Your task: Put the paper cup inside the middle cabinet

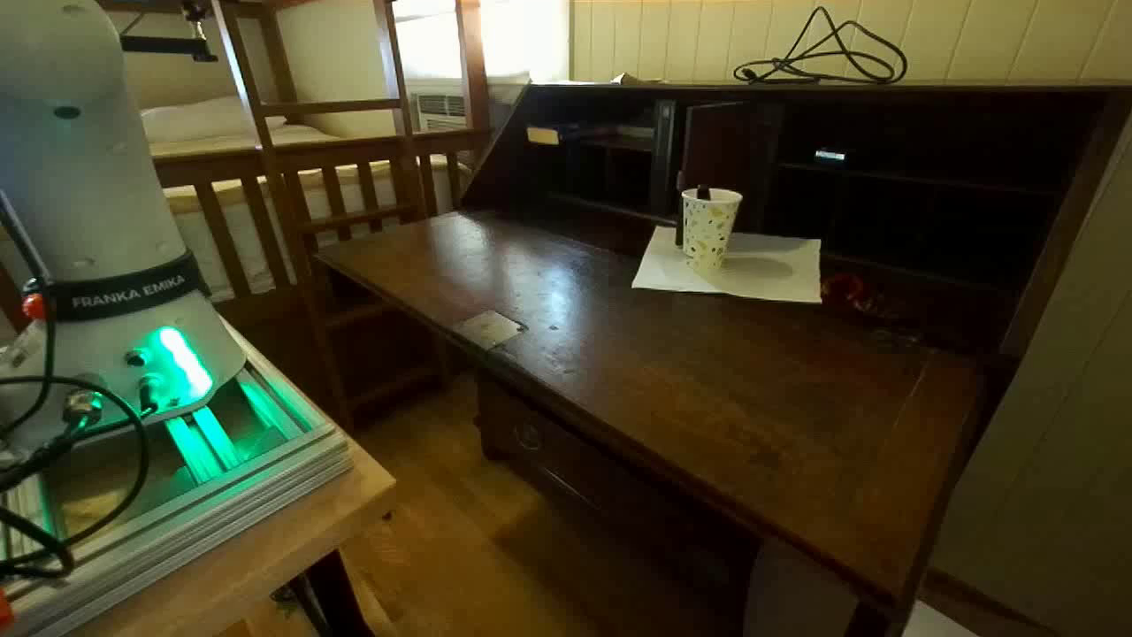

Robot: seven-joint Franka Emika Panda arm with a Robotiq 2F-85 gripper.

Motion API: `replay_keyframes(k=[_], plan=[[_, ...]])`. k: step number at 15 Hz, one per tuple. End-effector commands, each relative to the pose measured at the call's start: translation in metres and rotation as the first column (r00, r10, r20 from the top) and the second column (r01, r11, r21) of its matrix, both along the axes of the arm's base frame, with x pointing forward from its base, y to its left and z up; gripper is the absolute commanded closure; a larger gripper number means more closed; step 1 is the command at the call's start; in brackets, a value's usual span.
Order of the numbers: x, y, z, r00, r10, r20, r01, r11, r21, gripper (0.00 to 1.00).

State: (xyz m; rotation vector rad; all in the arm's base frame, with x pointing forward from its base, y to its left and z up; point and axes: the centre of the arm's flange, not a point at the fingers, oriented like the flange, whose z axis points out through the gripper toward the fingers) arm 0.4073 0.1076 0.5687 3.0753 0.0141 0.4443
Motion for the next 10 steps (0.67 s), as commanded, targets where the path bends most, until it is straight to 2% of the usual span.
replay_keyframes(k=[1, 10], plan=[[0.0, 0.0, 0.0, 1.0, 0.0, 0.0, 0.0, 1.0, 0.0, 0.0], [-0.002, -0.005, -0.0045, 1.0, 0.011, 0.016, -0.01, 1.0, -0.014, 0.0]])
